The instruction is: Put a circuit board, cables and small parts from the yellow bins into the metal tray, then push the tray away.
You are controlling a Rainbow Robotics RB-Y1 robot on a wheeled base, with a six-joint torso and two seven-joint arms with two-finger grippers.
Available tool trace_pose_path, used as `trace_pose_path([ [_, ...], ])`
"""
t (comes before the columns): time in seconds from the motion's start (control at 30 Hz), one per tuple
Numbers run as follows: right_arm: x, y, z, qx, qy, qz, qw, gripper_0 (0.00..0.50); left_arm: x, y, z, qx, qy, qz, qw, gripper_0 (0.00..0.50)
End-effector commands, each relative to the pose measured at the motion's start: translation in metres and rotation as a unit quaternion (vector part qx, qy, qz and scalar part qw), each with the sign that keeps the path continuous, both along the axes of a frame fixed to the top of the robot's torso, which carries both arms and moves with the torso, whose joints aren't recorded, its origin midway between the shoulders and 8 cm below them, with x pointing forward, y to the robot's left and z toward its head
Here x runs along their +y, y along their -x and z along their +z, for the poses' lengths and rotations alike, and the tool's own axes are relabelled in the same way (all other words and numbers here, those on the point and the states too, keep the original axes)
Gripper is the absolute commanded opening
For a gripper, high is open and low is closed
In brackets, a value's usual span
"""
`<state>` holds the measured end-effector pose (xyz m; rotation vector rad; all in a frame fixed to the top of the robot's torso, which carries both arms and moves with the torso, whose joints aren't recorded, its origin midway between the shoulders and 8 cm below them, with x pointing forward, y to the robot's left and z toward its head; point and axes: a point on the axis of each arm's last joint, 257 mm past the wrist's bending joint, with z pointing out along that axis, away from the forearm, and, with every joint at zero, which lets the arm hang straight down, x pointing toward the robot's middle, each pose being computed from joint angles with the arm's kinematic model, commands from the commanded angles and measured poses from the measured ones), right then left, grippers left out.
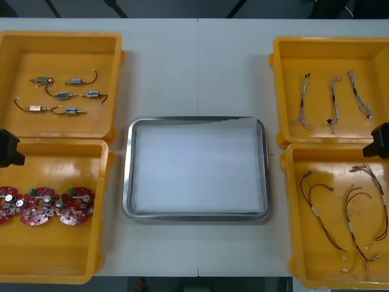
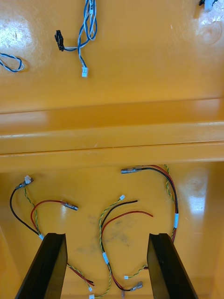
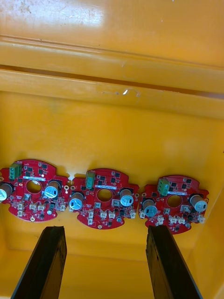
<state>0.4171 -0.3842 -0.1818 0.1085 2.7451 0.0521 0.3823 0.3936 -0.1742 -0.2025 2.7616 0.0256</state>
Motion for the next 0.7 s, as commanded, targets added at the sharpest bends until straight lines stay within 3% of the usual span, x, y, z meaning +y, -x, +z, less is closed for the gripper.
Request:
trace_pose_path([
  [0.03, -0.0077, -0.0012, 0.0052, -0.008, 0.003, -0.007, 1.0, 0.5, 0.0121, -0.0007, 0.0132, -0.007, -0.043, -0.045, 0.998, 0.5],
  [0.7, -0.0077, -0.0012, 0.0052, -0.008, 0.003, -0.007, 1.0, 0.5, 0.0121, -0.0007, 0.0132, -0.007, -0.043, -0.045, 0.998, 0.5],
])
